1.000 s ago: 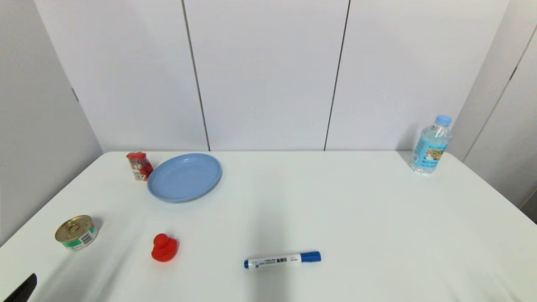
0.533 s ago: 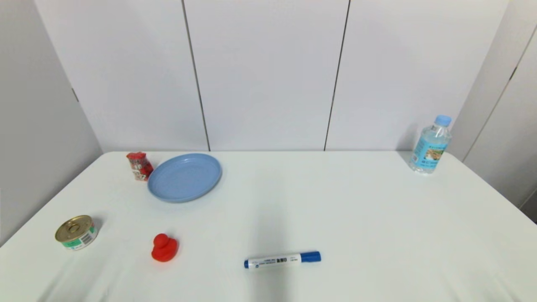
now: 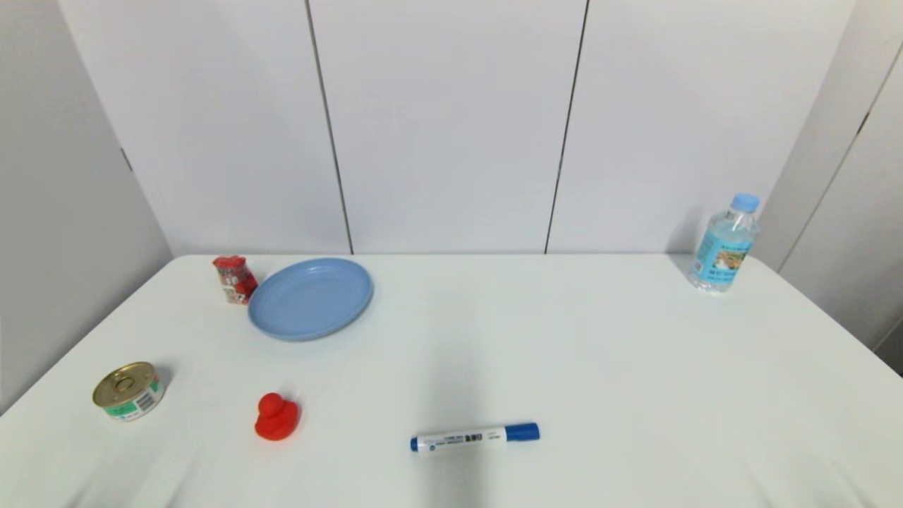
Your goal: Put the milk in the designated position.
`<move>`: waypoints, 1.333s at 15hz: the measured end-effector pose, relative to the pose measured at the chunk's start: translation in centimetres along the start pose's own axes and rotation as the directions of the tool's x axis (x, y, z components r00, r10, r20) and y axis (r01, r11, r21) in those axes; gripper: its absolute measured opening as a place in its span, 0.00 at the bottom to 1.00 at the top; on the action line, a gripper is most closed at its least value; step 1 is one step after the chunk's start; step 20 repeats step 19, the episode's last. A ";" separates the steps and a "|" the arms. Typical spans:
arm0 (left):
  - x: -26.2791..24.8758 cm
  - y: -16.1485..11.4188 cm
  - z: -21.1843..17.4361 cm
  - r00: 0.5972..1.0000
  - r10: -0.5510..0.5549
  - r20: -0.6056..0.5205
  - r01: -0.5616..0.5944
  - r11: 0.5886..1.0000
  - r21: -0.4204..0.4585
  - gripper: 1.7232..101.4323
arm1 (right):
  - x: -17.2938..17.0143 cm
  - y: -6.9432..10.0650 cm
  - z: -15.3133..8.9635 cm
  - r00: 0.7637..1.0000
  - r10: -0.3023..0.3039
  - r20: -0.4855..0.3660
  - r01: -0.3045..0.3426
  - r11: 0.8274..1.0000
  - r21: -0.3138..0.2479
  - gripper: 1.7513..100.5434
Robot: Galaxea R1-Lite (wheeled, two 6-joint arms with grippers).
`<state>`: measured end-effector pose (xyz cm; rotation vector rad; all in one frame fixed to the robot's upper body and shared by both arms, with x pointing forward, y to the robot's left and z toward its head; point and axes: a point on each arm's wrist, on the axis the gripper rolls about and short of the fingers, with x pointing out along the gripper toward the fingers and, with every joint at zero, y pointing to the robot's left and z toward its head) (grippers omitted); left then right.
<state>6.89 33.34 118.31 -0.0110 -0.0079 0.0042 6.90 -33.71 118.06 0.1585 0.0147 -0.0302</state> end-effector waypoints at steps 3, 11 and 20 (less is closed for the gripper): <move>0.0 0.0 0.0 1.000 0.000 0.001 0.000 1.000 -0.001 0.96 | 0.0 0.0 0.0 1.000 0.000 0.000 0.000 1.000 0.000 0.97; 0.0 0.0 0.0 1.000 0.000 0.001 0.000 1.000 0.000 0.96 | 0.0 0.0 0.0 1.000 0.000 0.000 0.000 1.000 0.000 0.97; 0.0 0.0 0.0 1.000 0.000 0.000 0.000 1.000 0.000 0.96 | 0.0 0.0 0.0 1.000 -0.014 0.002 0.014 1.000 0.001 0.97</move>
